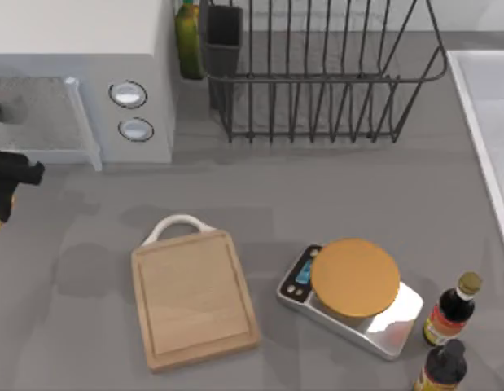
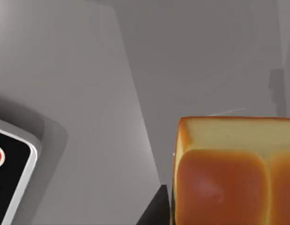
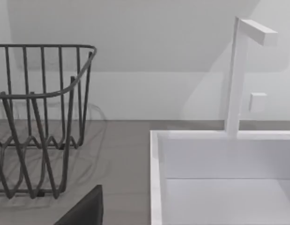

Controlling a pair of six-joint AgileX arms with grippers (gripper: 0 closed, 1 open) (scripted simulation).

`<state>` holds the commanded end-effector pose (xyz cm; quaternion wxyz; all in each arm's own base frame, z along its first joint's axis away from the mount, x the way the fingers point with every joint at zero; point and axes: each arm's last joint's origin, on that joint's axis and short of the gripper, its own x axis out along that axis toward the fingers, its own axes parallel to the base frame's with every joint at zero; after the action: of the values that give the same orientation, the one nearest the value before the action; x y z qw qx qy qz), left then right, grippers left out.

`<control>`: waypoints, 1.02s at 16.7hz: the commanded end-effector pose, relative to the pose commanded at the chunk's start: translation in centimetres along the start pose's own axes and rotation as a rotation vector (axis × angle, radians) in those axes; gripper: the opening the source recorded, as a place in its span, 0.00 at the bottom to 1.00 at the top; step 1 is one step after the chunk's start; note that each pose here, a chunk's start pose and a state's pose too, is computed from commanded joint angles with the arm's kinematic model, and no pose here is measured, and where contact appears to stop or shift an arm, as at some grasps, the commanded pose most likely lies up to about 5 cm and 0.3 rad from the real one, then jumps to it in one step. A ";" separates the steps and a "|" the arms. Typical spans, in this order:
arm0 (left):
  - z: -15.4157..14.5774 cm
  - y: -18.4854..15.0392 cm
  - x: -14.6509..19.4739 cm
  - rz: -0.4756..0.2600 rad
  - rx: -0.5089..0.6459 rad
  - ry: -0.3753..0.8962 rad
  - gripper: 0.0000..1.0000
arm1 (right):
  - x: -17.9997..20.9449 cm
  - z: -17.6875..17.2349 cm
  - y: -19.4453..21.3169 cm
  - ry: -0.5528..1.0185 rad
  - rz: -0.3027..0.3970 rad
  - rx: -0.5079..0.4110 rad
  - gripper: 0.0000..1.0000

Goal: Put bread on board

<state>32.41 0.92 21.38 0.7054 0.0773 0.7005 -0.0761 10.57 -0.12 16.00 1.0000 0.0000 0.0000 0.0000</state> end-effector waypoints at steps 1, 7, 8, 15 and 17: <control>0.0 0.0 0.0 0.000 0.000 0.000 0.00 | 0.0 0.0 0.0 0.000 0.000 0.000 1.00; -0.2 -1.8 -0.4 -0.040 -0.164 -0.012 0.00 | 0.0 0.0 0.0 0.000 0.000 0.000 1.00; -0.2 -2.4 -0.5 -0.051 -0.216 -0.017 0.00 | 0.0 0.0 0.0 0.000 0.000 0.000 1.00; 0.7 -8.3 -1.7 -0.131 -0.720 -0.043 0.00 | 0.0 0.0 0.0 0.000 0.000 0.000 1.00; 1.1 -10.3 -1.8 -0.148 -0.890 -0.039 0.00 | 0.0 0.0 0.0 0.000 0.000 0.000 1.00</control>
<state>31.22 -9.34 23.13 0.6757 -0.2852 0.6553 0.1807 10.57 -0.12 16.00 1.0000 0.0000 0.0000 0.0000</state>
